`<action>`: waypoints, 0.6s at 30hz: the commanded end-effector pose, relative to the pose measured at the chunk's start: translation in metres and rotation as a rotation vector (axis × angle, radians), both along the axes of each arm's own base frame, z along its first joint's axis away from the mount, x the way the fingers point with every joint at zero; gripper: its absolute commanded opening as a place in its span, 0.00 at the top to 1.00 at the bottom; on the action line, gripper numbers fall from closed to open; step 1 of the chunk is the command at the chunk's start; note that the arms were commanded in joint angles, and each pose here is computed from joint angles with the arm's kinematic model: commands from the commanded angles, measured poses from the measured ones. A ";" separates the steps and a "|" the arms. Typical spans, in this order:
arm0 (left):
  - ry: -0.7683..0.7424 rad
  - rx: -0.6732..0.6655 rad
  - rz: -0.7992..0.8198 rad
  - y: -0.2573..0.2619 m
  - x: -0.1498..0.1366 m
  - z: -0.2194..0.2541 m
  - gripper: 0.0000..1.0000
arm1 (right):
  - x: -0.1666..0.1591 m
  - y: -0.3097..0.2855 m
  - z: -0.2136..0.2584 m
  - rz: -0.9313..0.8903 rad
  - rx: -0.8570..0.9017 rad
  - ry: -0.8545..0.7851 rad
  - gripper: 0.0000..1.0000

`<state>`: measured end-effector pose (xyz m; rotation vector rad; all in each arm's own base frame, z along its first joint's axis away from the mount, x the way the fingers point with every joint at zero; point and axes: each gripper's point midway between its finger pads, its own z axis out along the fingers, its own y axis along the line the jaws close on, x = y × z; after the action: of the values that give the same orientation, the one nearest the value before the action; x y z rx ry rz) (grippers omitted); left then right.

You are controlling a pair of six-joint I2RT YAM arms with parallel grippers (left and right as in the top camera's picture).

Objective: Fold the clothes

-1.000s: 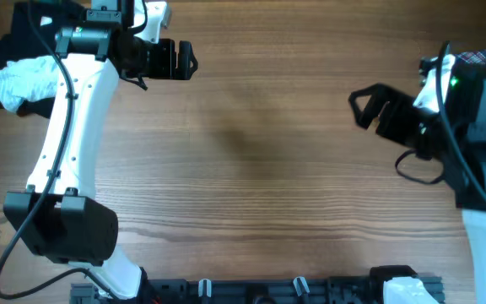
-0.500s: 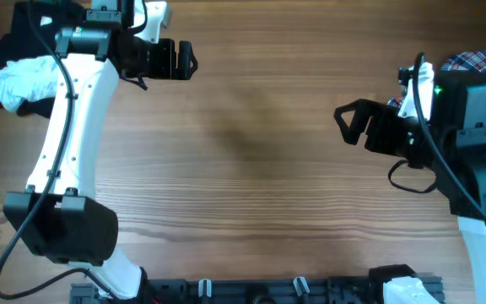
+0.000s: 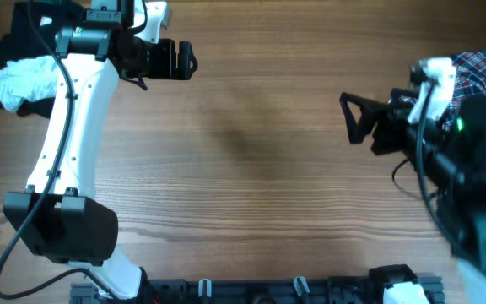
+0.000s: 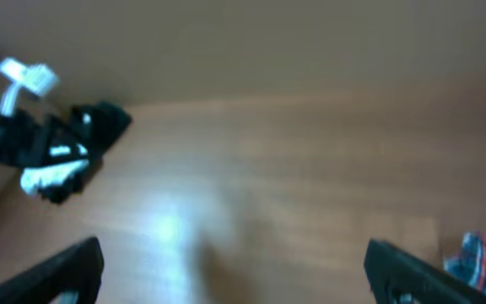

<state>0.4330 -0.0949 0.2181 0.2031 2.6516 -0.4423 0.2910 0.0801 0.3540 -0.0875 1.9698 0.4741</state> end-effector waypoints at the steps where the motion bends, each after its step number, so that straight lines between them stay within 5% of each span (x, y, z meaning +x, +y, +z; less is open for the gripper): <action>1: 0.000 0.011 -0.013 0.000 -0.001 -0.002 0.00 | -0.009 0.003 -0.022 0.041 -0.030 -0.145 0.00; 5: 0.000 0.011 -0.013 0.000 -0.001 -0.002 0.00 | -0.020 0.018 -0.049 0.158 -0.088 -0.384 0.00; 18: 0.000 0.011 -0.013 0.000 -0.001 -0.002 0.00 | -0.044 0.003 -0.132 0.096 -0.105 -0.487 0.00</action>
<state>0.4333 -0.0940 0.2179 0.2014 2.6521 -0.4347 0.2484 0.0877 0.2338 -0.3358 1.5246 0.3913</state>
